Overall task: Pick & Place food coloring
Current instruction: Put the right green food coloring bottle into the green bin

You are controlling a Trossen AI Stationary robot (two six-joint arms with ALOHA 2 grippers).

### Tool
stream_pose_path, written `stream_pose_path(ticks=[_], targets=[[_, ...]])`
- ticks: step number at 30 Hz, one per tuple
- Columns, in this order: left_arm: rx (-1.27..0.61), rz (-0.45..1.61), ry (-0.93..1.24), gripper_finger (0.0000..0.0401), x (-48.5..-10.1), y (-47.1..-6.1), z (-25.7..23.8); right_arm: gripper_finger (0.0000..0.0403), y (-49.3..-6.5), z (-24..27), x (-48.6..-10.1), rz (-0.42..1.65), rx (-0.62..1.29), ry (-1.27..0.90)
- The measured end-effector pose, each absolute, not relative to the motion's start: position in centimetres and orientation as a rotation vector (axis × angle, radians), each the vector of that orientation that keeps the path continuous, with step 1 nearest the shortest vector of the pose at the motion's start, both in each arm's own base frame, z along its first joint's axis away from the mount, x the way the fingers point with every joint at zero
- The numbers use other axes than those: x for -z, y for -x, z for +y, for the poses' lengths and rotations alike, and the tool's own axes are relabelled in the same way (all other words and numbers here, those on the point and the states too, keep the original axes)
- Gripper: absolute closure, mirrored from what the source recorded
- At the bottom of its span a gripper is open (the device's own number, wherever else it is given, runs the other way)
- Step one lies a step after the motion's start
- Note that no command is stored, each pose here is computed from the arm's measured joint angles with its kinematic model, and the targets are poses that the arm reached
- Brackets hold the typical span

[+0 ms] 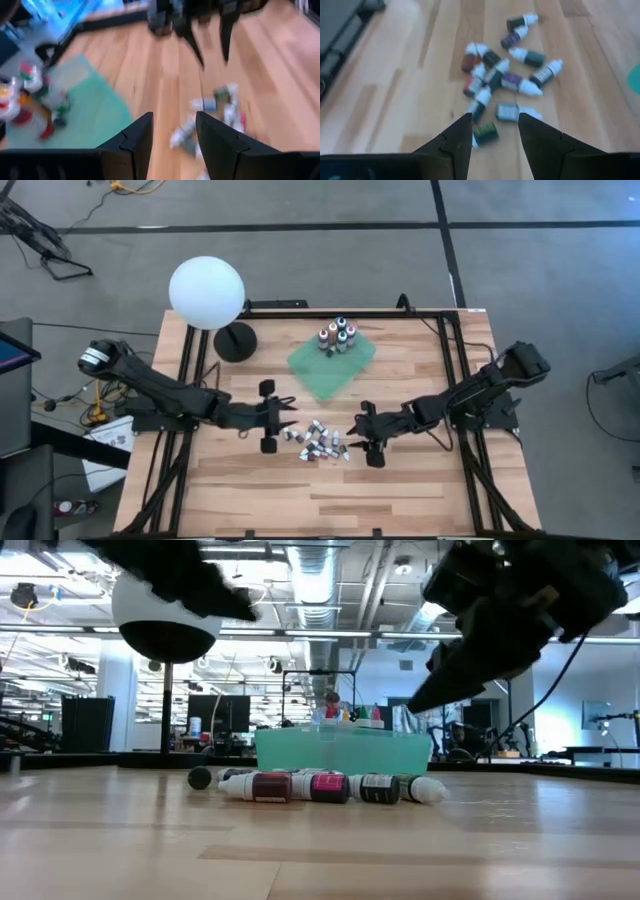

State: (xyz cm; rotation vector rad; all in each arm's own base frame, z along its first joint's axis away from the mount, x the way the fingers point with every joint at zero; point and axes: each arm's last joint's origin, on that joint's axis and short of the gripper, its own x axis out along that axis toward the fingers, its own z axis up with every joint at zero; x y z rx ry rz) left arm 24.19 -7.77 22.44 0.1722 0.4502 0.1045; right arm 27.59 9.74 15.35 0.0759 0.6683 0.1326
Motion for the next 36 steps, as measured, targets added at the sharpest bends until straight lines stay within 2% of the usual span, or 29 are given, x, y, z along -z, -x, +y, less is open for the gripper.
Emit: stream_pose_path(ticks=[11,36], targets=[[-0.083,0.416,-0.182,0.0257,-20.6,-22.7,-8.5,0.0251,-28.1,12.5,-13.2,0.648,0.1,-0.078],[-0.082,0.39,-0.172,0.0257,-20.8,-22.8,-8.6,0.0251,-28.9,13.9,-10.9,0.688,0.143,-0.149]])
